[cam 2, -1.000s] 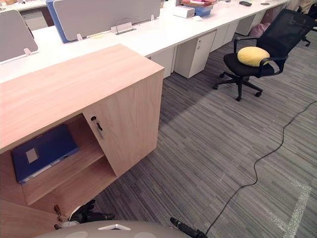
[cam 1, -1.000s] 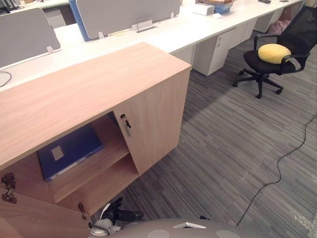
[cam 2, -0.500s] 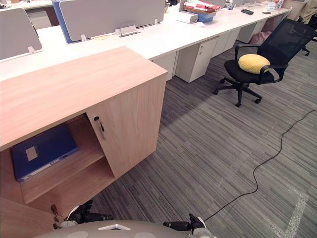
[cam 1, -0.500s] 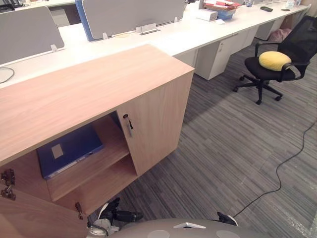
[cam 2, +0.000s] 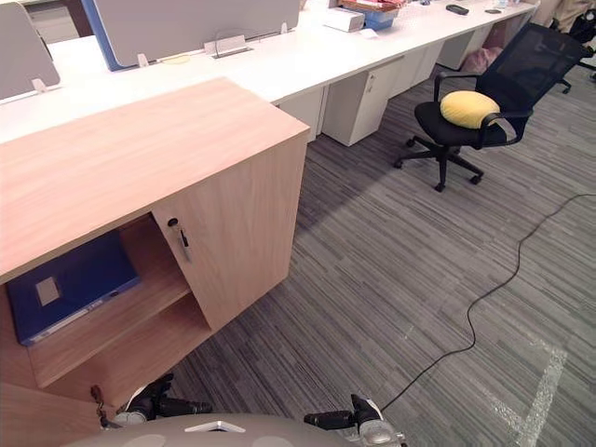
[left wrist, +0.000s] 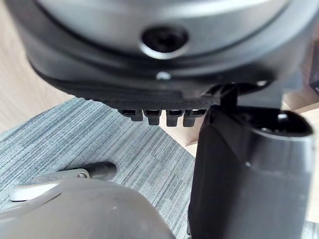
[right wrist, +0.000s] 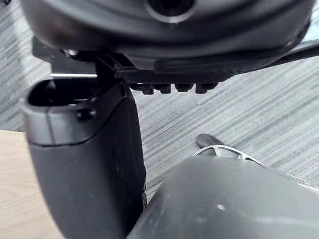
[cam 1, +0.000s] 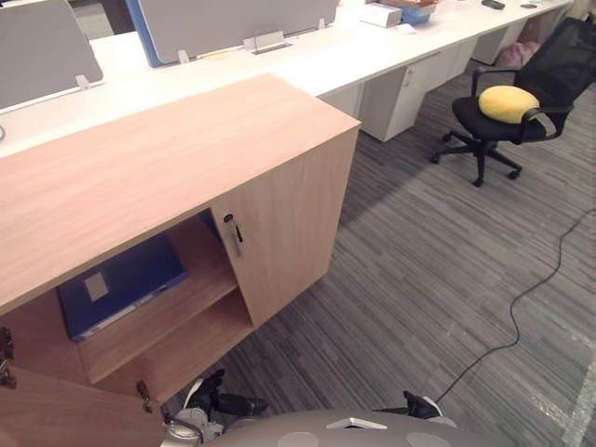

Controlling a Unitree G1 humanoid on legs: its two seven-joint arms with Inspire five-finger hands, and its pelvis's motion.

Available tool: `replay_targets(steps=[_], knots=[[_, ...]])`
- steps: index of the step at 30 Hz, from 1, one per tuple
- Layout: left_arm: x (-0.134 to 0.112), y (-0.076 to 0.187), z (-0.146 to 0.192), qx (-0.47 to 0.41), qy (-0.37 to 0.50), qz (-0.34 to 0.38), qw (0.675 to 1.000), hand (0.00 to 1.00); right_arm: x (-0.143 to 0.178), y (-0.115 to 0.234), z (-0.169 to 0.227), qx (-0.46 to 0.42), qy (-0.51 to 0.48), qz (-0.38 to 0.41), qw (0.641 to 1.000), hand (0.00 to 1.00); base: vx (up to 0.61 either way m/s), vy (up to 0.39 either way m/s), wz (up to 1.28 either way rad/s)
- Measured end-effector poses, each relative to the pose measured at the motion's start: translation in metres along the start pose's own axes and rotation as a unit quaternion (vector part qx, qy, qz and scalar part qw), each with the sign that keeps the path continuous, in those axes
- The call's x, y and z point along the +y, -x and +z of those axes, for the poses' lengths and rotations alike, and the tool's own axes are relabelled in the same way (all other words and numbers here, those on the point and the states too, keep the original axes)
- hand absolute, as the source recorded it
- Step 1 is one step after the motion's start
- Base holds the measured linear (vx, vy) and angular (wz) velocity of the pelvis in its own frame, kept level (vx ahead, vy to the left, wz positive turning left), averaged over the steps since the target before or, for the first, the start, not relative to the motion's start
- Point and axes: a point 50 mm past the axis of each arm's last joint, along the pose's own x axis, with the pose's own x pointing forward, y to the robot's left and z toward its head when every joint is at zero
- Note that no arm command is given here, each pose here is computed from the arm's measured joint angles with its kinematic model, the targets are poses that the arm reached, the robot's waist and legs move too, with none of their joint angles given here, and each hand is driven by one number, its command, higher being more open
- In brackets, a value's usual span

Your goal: Walk over to the cabinet, pick up the folder, carry it to the office cabinet, place the folder inside the office cabinet, then close the office cabinet door

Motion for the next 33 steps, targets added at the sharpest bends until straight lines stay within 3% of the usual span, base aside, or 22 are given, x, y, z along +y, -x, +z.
replay_targets(steps=[13,19,33], knots=[[-0.006,-0.004,0.018,-0.024,-0.040,-0.023,0.999,1.00,-0.018,-0.002,0.023,-0.027,-0.033,-0.026,0.999,1.00,0.05,0.123,-0.06],[0.004,-0.004,0.022,-0.028,-0.048,-0.012,0.998,1.00,-0.016,-0.002,0.038,-0.055,-0.061,-0.030,0.996,1.00,0.05,0.133,0.60],[0.006,-0.009,0.044,-0.054,-0.030,0.010,0.998,1.00,-0.009,0.000,0.064,-0.109,-0.032,-0.026,0.993,1.00,0.17,-0.251,1.01]])
